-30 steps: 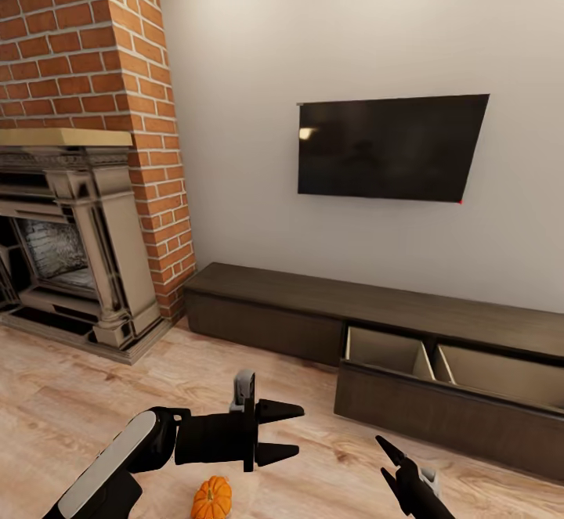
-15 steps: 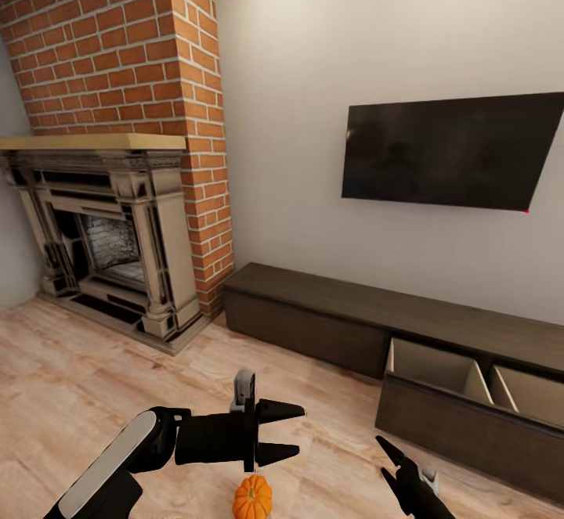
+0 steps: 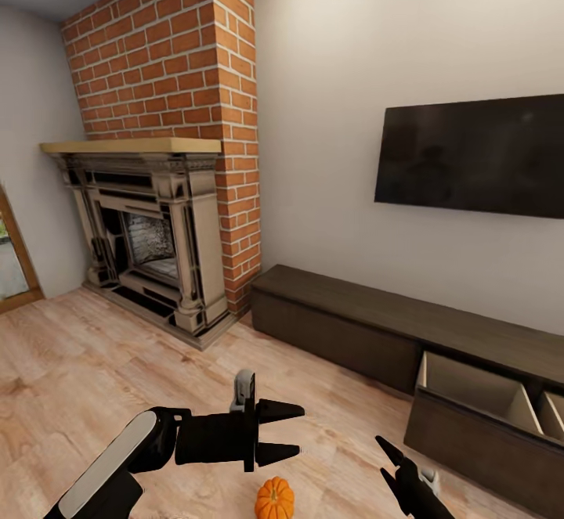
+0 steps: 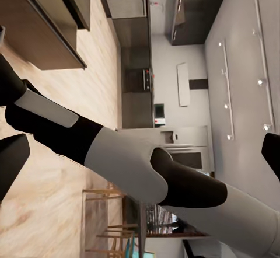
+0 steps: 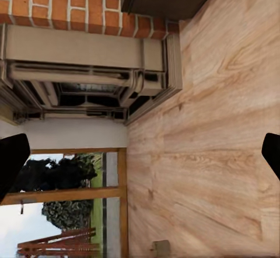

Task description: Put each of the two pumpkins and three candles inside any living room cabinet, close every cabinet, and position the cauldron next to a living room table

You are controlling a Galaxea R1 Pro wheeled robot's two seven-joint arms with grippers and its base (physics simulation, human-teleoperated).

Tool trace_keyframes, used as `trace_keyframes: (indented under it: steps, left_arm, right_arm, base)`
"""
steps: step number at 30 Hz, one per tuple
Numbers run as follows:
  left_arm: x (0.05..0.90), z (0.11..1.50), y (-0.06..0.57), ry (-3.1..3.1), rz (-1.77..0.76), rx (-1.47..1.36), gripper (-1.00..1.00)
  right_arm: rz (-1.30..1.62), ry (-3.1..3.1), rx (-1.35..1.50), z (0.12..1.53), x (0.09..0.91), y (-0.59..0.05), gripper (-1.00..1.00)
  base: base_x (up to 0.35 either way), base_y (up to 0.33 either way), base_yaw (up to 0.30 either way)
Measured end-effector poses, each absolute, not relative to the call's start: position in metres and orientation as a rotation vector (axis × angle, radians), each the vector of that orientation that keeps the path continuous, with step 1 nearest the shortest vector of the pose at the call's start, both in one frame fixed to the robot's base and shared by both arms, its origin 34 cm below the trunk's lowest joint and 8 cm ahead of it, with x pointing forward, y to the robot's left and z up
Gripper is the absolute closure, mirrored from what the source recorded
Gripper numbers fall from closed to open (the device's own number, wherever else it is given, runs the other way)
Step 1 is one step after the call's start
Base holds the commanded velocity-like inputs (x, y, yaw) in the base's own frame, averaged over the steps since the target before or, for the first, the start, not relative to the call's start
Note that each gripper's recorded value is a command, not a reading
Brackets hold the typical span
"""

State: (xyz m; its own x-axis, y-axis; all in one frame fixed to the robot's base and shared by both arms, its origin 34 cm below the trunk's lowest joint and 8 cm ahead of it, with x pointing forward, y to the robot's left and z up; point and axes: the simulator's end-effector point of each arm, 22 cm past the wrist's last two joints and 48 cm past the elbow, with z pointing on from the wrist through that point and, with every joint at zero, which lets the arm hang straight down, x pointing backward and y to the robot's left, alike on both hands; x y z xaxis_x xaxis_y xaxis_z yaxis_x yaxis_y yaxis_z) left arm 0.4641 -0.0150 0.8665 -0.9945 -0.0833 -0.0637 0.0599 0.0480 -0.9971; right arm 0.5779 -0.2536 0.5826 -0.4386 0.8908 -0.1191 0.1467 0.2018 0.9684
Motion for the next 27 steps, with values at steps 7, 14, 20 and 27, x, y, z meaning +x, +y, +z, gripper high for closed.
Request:
trace_keyframes:
  steps: [7,14,20,27]
  left_arm:
    - [0.4637,0.8676,-0.0148,2.195,-2.095,-0.021,-1.00]
    - [0.4634,0.8680,-0.0148,2.194,-2.094,-0.019,-1.00]
    - [0.4635,0.8678,-0.0147,2.194,-2.095,-0.020,-1.00]
    - [0.4642,0.8671,-0.0145,2.195,-2.095,-0.024,-1.00]
  right_arm:
    - [1.284,1.759,0.982,0.5814,0.5781,-0.2542,-1.00]
    - [1.282,1.758,0.979,0.5822,0.5785,-0.2546,-1.00]
    - [1.283,1.761,0.982,0.5813,0.5781,-0.2538,-1.00]
    - [1.284,1.765,0.985,0.5799,0.5775,-0.2530,-1.00]
  base:
    - [0.000,0.047,0.247]
    - [0.000,0.192,0.119]
    - [0.000,0.075,0.193]
    - [0.018,0.005,0.265]
